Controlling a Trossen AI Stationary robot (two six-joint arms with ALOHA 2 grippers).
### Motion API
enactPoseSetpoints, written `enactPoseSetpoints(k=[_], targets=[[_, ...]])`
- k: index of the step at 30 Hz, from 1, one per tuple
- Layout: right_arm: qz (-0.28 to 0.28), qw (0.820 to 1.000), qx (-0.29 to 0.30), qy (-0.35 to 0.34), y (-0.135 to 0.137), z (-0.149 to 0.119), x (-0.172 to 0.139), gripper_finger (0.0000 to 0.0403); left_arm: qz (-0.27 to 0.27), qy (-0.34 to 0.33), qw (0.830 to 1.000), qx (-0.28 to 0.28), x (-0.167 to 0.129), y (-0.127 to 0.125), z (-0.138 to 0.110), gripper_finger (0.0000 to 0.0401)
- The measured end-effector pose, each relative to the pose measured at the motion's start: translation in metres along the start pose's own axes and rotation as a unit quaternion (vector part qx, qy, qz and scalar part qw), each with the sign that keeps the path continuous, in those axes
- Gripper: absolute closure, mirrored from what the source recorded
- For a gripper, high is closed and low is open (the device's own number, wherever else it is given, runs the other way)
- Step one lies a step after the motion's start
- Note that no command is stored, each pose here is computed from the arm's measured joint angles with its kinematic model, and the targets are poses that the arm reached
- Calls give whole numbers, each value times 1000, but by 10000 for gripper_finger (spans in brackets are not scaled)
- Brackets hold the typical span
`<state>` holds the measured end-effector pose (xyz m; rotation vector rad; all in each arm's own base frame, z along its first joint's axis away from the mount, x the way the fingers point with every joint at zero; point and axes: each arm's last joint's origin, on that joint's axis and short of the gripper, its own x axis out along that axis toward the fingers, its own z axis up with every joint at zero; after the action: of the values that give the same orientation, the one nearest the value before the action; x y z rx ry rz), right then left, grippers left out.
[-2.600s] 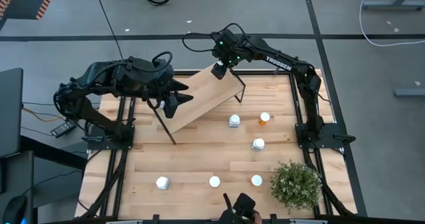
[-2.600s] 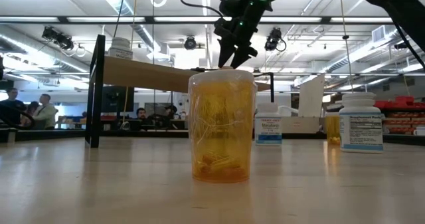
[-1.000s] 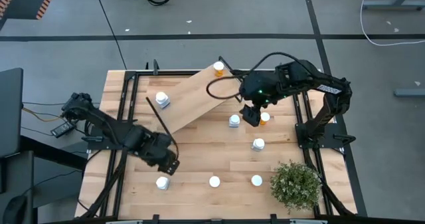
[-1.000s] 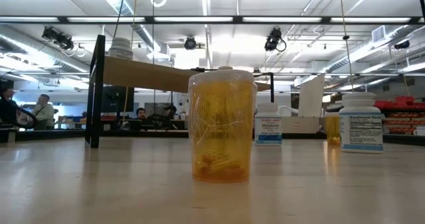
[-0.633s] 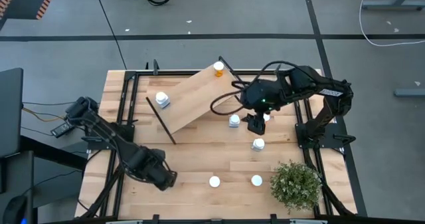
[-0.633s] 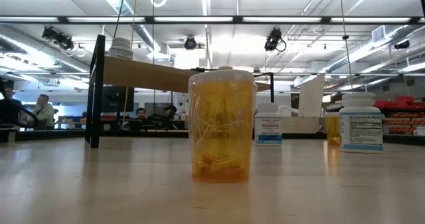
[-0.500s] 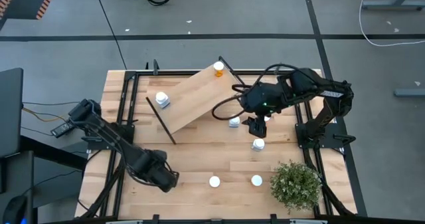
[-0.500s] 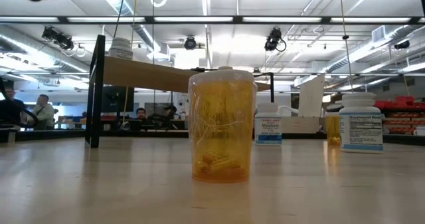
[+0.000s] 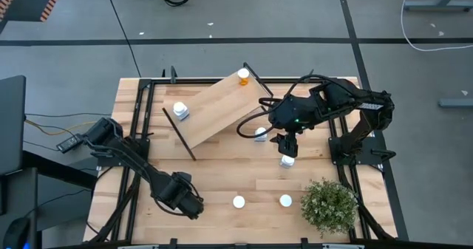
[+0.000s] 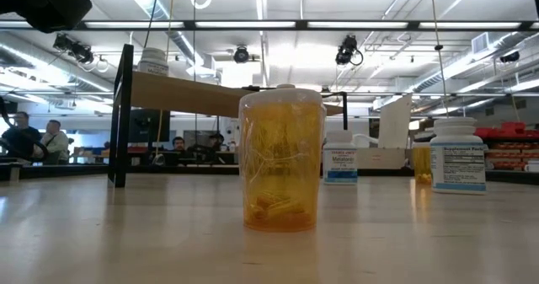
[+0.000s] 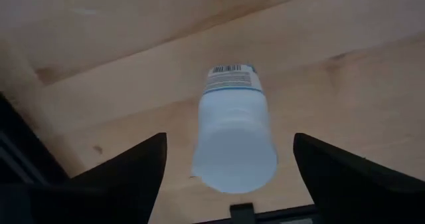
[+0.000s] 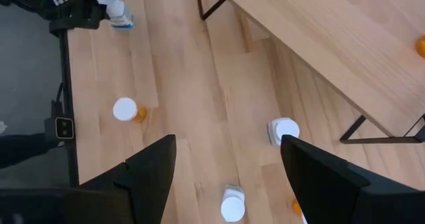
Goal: Pick and place medicine bottles onto shelf by color
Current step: Put the white pill bottle on the shelf aligned with the other white pill bottle
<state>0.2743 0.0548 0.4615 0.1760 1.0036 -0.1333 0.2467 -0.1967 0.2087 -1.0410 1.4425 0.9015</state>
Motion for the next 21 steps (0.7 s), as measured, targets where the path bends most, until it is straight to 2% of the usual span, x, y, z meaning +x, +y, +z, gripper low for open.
enactPoseSetpoints(k=[5, 17, 21], targets=[[0, 1000, 0, 0, 0, 0, 0, 126, 6, -1, 1000, 0, 5, -2, 2, 103], [0, 1000, -10, 0, 0, 0, 0, 126, 15, 6, 1000, 26, 6, -5, 9, 225], [0, 1000, -14, 0, 0, 0, 0, 126, 11, 13, 999, 40, 3, -9, 16, 228]])
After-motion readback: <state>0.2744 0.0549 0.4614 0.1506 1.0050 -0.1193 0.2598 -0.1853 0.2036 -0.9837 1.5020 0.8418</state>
